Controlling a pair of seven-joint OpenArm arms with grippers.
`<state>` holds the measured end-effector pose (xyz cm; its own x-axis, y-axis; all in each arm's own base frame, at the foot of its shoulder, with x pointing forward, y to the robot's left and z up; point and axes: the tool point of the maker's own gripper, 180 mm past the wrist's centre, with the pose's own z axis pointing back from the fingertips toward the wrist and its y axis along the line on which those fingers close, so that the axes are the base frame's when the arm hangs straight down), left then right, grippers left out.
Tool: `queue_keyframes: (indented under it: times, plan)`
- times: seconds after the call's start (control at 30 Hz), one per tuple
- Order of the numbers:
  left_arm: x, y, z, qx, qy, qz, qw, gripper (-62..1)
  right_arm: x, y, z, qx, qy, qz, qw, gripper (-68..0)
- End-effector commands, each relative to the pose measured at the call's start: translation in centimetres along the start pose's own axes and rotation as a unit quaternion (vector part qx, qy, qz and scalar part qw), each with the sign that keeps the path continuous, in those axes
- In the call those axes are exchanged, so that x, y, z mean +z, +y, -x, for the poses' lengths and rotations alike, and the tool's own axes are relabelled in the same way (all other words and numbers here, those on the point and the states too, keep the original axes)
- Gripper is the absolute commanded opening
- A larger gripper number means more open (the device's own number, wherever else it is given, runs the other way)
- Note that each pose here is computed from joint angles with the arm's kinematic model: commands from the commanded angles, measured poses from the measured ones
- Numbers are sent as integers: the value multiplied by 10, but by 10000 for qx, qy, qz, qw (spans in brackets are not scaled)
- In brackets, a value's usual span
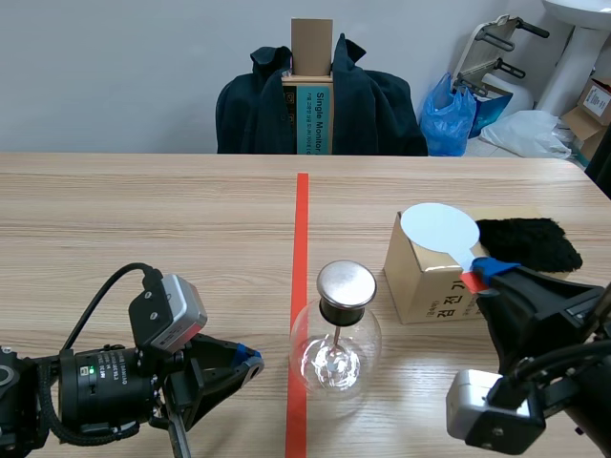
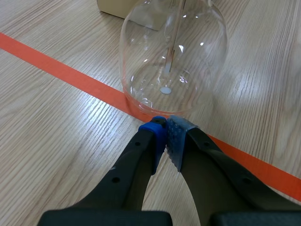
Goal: Do the electroscope experiment.
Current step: 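Move the plate toward and away from the electroscope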
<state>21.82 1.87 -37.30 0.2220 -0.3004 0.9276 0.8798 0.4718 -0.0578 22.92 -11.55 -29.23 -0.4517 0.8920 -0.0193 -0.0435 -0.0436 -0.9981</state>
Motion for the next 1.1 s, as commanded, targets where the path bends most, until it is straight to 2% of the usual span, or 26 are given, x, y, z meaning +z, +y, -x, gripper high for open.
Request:
queue_keyframes:
  times: [0.0, 0.13, 0.27, 0.4, 0.6, 0.87, 1.07]
  plan:
    - [-2, -2, -11, 0, -189, 28, 9998, -592, -2, -9, 7, 53, 152, 152, 9998, -667]
    - [-2, -2, -11, 0, -189, 28, 9998, -592, -1, -9, 16, 49, 411, 153, 9990, -667]
    - [-2, -2, -11, 0, -189, 28, 9998, -592, -1, -9, 15, 52, 372, 154, 9992, -667]
    - [-2, -2, -11, 1, -191, 28, 9998, -592, -2, -9, 3, 57, 55, 152, 9999, -667]
    - [-2, -2, -11, 1, -191, 28, 9998, -592, 0, -9, -21, 80, -627, 162, 9979, -667]
    - [-2, -2, -11, 1, -191, 28, 9998, -592, 6, -11, -51, 177, -1453, 232, 9890, -667]
    - [-2, -2, -11, 1, -191, 28, 9998, -592, 10, -11, -63, 188, -1805, 226, 9831, -667]
